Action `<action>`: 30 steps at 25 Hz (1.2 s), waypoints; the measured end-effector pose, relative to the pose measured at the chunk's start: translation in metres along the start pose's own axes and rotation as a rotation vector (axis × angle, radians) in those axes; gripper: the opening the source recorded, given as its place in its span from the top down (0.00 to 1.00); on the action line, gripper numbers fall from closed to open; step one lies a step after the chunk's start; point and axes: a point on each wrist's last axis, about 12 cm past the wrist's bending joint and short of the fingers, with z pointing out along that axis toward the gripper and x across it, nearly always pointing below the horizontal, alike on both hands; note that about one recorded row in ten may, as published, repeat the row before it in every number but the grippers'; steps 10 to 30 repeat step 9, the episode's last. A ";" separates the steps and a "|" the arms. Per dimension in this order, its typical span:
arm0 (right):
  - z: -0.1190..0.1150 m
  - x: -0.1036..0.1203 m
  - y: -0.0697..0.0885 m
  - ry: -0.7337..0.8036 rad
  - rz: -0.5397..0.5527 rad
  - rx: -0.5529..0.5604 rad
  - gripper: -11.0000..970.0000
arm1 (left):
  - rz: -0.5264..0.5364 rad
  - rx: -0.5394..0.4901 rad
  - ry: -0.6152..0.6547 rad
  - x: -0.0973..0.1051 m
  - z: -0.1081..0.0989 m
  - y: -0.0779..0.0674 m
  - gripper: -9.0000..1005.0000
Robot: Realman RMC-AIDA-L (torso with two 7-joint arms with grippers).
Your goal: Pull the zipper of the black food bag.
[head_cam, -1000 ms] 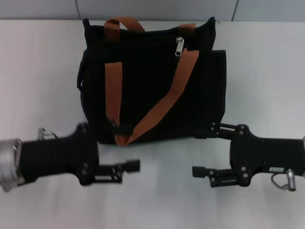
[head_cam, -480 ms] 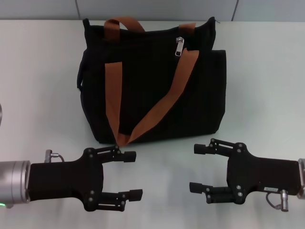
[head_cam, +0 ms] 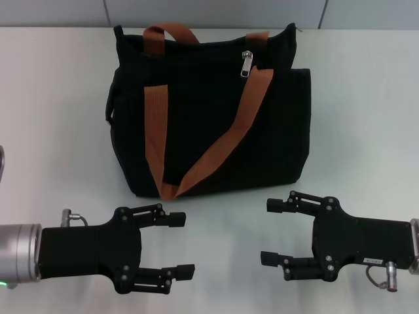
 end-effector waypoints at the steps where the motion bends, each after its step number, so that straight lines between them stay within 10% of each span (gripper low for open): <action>1: 0.000 0.000 0.000 0.000 0.000 0.000 0.14 | 0.000 0.000 0.000 0.000 0.000 0.000 0.17; 30: 0.000 0.000 0.000 -0.004 0.001 0.000 0.14 | 0.001 0.002 -0.001 0.000 0.001 0.000 0.17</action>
